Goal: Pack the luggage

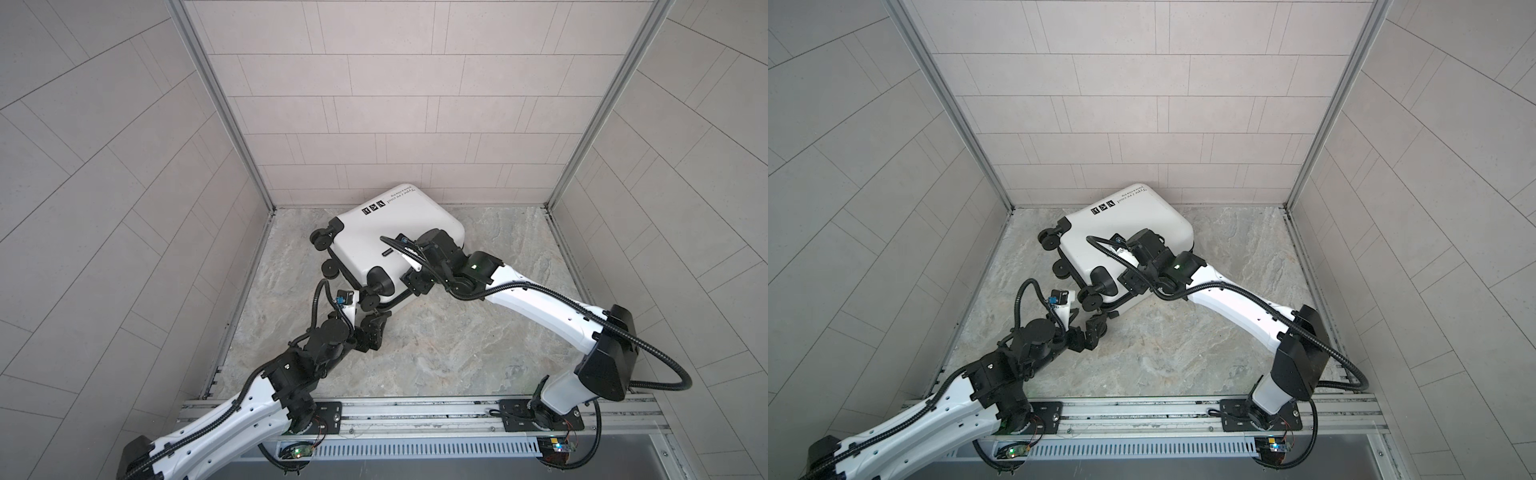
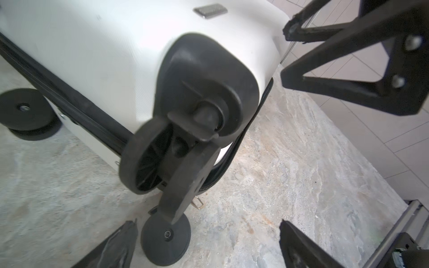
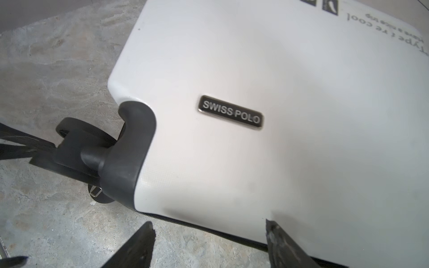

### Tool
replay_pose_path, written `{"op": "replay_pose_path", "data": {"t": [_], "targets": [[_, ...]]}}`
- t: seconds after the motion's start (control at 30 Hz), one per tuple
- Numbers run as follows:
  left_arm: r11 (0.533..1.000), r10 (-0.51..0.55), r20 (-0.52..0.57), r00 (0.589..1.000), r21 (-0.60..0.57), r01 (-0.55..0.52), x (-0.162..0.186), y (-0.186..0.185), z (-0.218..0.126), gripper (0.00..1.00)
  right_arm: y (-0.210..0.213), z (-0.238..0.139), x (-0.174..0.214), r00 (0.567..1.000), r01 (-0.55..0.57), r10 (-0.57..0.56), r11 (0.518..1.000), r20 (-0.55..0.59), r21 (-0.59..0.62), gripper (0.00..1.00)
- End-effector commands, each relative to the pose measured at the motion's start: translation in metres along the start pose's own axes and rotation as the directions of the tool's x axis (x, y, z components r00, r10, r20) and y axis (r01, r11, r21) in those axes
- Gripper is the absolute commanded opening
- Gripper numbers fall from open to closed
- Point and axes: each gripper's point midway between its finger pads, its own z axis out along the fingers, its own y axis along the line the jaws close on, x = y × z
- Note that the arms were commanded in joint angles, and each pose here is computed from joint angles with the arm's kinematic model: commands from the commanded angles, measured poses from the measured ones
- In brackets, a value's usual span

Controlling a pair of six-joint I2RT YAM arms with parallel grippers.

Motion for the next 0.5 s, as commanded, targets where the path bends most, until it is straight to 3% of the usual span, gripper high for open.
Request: {"op": "replay_pose_path", "data": {"t": [0.0,0.13,0.47], "targets": [[0.986,0.116,-0.085,0.99,-0.11,-0.125,0.0,0.018,-0.016,1.0,0.007,-0.023,-0.006,0.997,-0.058,0.06,0.997,0.052,-0.044,0.78],[0.983,0.15,-0.129,0.98,-0.088,-0.162,-0.005,0.008,-0.008,1.0,0.009,-0.034,0.001,0.993,-0.094,0.098,0.993,0.067,-0.065,0.78],[0.954,0.2,-0.26,0.945,-0.169,-0.248,-0.012,0.014,0.026,0.99,0.016,-0.045,0.027,0.986,-0.149,0.155,0.985,0.066,-0.091,0.77]]}}
